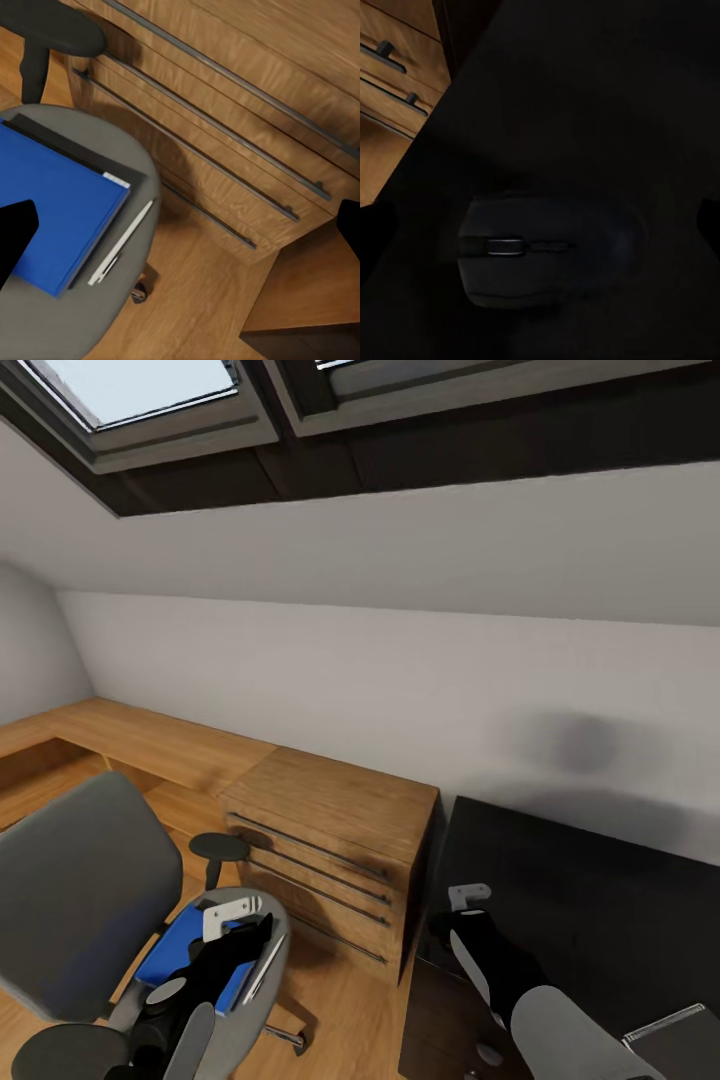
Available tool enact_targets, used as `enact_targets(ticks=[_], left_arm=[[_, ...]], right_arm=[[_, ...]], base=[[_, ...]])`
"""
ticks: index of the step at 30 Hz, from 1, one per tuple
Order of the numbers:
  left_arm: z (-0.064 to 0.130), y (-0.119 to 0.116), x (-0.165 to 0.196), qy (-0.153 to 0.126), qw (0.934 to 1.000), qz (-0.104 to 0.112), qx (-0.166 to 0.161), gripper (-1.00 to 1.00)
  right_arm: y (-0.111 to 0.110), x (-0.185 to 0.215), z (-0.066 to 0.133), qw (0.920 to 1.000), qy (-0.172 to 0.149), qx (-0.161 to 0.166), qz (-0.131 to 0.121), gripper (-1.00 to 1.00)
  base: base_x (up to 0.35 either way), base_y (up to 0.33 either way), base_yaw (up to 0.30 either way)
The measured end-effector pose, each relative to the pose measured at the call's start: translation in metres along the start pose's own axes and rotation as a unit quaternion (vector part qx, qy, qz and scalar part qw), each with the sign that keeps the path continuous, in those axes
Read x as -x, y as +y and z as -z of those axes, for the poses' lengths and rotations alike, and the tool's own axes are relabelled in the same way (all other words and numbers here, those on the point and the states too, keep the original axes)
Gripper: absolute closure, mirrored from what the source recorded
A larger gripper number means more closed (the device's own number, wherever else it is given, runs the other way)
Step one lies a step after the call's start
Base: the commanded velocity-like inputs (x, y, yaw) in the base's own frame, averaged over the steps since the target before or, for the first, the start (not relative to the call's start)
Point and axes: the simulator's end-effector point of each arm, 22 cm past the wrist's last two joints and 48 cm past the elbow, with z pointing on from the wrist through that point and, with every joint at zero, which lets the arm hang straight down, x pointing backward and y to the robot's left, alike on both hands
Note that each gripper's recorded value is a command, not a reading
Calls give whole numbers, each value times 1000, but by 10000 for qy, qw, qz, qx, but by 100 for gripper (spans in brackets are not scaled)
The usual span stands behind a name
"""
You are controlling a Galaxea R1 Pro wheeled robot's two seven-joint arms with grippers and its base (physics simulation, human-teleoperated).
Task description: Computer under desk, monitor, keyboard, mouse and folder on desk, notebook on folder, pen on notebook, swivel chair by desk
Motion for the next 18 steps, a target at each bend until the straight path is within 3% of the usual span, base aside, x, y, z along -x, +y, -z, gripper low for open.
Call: enact_targets(ticks=[18], left_arm=[[-15,3,-15,-4,10000,0,-1,-100]], right_arm=[[-4,-11,-20,10000,14,-55,12,-100]], base=[[0,0,0]])
